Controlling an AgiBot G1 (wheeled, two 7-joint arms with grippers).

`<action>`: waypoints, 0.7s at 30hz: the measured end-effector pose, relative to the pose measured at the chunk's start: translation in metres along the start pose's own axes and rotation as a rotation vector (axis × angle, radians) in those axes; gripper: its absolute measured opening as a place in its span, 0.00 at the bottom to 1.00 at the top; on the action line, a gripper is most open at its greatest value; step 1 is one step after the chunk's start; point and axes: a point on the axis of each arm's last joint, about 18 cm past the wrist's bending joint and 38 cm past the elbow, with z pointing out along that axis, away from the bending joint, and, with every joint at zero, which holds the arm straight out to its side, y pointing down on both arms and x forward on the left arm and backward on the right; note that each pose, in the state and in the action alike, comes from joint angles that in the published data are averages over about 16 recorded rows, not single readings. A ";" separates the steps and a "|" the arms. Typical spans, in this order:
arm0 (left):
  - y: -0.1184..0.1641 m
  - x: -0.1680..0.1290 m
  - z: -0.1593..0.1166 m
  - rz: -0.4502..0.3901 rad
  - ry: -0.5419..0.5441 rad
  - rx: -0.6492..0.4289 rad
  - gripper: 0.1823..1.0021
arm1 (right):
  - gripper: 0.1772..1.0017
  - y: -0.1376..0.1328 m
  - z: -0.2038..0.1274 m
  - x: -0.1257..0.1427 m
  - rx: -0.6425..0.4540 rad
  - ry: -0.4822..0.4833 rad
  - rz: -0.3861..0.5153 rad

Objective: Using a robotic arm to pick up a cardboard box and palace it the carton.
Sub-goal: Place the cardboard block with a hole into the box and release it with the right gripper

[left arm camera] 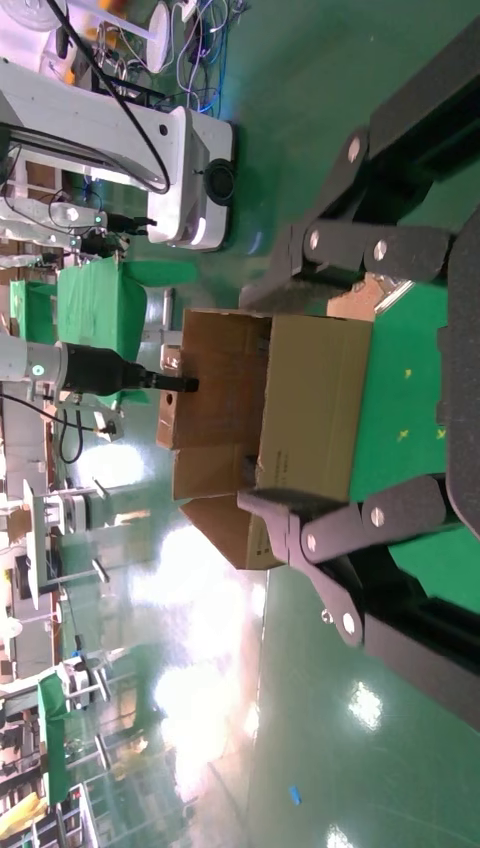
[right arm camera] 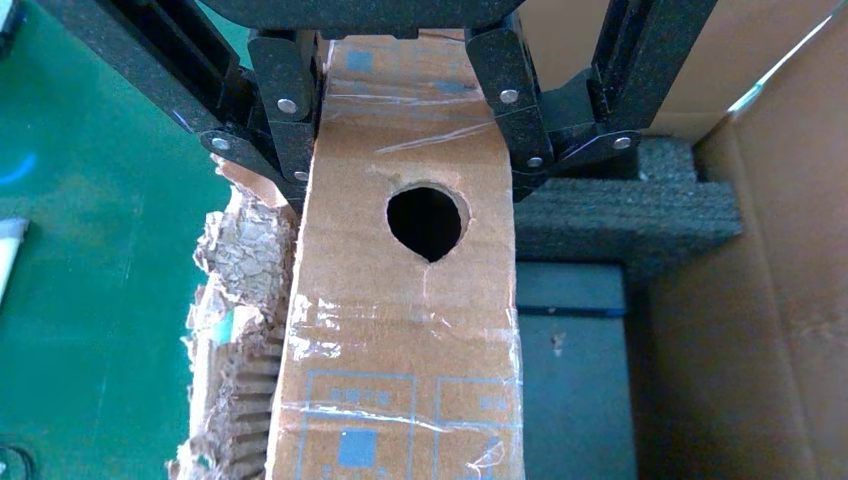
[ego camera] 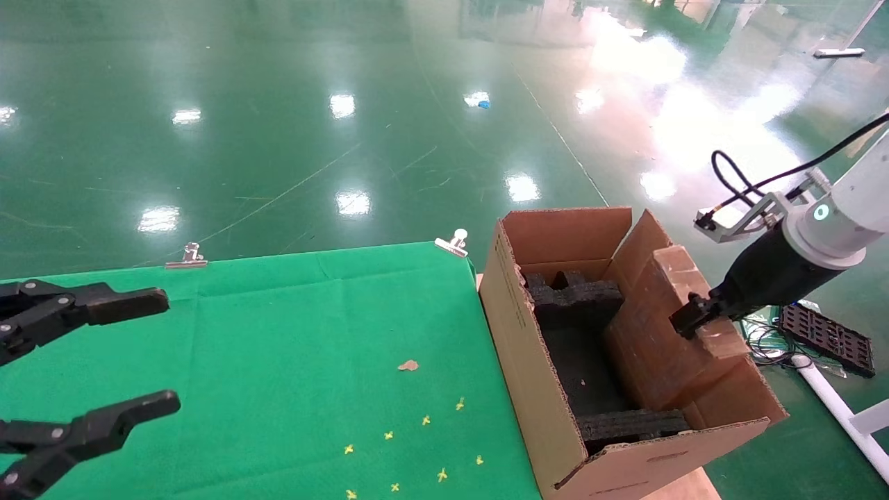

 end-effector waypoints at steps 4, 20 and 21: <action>0.000 0.000 0.000 0.000 0.000 0.000 0.58 | 0.18 0.002 0.015 -0.002 -0.014 0.008 0.012; 0.000 0.000 0.000 0.000 0.000 0.000 0.92 | 0.17 0.025 0.089 -0.002 -0.038 0.022 0.037; 0.000 0.000 0.000 0.000 0.000 0.000 0.93 | 0.17 0.027 0.094 -0.002 -0.036 0.022 0.035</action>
